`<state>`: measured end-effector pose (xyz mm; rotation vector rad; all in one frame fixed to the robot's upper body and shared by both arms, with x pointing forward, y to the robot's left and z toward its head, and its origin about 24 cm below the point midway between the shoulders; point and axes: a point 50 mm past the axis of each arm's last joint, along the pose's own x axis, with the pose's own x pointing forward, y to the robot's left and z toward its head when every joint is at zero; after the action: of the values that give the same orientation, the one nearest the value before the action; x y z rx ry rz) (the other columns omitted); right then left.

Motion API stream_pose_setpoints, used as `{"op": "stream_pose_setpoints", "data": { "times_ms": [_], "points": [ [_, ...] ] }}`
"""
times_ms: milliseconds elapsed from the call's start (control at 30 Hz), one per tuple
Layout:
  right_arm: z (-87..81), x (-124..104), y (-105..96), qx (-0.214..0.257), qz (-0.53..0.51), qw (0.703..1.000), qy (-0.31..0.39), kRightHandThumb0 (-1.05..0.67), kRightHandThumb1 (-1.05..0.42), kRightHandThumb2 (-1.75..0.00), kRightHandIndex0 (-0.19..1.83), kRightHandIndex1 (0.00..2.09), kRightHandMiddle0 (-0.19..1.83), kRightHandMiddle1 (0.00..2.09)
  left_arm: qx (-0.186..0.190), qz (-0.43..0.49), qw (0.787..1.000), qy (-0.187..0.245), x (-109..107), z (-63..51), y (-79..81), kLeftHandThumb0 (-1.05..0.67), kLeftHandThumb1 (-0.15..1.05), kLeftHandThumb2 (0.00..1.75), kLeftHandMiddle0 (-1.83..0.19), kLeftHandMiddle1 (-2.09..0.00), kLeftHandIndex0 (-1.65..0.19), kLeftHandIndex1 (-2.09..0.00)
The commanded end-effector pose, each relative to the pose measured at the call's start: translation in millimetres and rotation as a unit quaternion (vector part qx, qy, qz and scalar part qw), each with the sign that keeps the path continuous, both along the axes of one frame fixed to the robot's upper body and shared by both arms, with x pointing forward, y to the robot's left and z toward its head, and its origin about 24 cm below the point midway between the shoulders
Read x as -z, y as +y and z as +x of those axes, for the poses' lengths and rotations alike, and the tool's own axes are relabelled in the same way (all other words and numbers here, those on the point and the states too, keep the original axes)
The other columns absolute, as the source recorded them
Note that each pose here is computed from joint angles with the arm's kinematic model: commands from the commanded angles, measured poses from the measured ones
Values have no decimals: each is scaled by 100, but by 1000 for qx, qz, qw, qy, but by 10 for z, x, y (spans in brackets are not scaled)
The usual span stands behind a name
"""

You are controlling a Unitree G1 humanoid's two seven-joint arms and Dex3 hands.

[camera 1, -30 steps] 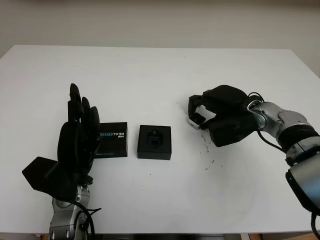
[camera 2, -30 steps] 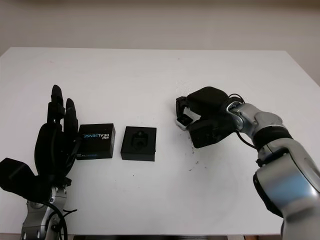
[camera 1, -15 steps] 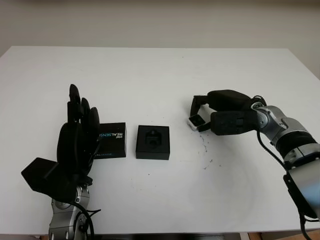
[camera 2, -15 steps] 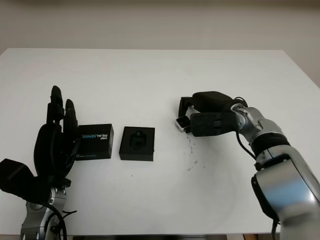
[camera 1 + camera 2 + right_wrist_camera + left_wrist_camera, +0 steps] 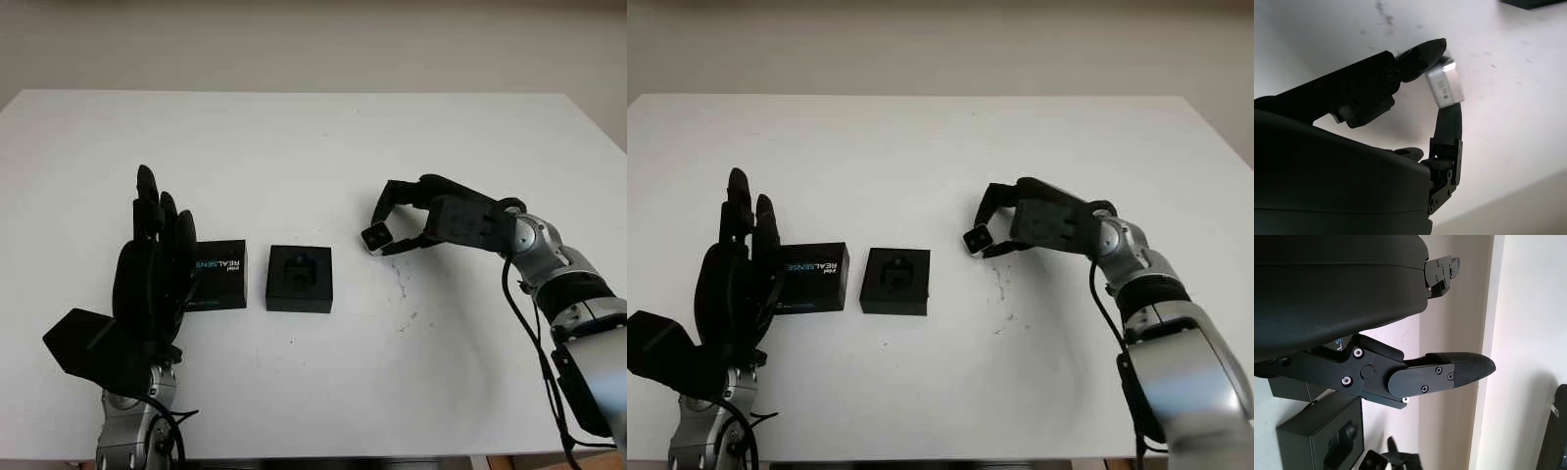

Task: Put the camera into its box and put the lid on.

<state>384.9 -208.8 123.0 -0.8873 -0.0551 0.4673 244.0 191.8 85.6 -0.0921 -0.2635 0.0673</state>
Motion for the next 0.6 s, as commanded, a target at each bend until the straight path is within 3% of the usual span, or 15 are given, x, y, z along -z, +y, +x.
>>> {"op": "stream_pose_setpoints", "data": {
  "times_ms": [0, 267, 567],
  "points": [
    [-2, -36, 33, -1, 42, 999, -4, -40, -93, -6, 30, 5, 33, 159, 1, 3, 1000, -4, -26, -5, -4, -66, 105, 52, 19, 0, 19, 0],
    [-76, -16, 132, -17, 136, 991, -2, -41, -94, -5, 29, 5, 32, 169, 3, 0, 1000, -5, -26, 0, -20, -66, 105, 52, 19, 0, 19, 0],
    [-159, 100, 225, -3, 237, 971, 17, -36, -94, -6, 29, 5, 28, 173, 2, -5, 1000, -4, -20, -9, -5, -66, 105, 51, 19, 0, 19, -1]
  ]
}}
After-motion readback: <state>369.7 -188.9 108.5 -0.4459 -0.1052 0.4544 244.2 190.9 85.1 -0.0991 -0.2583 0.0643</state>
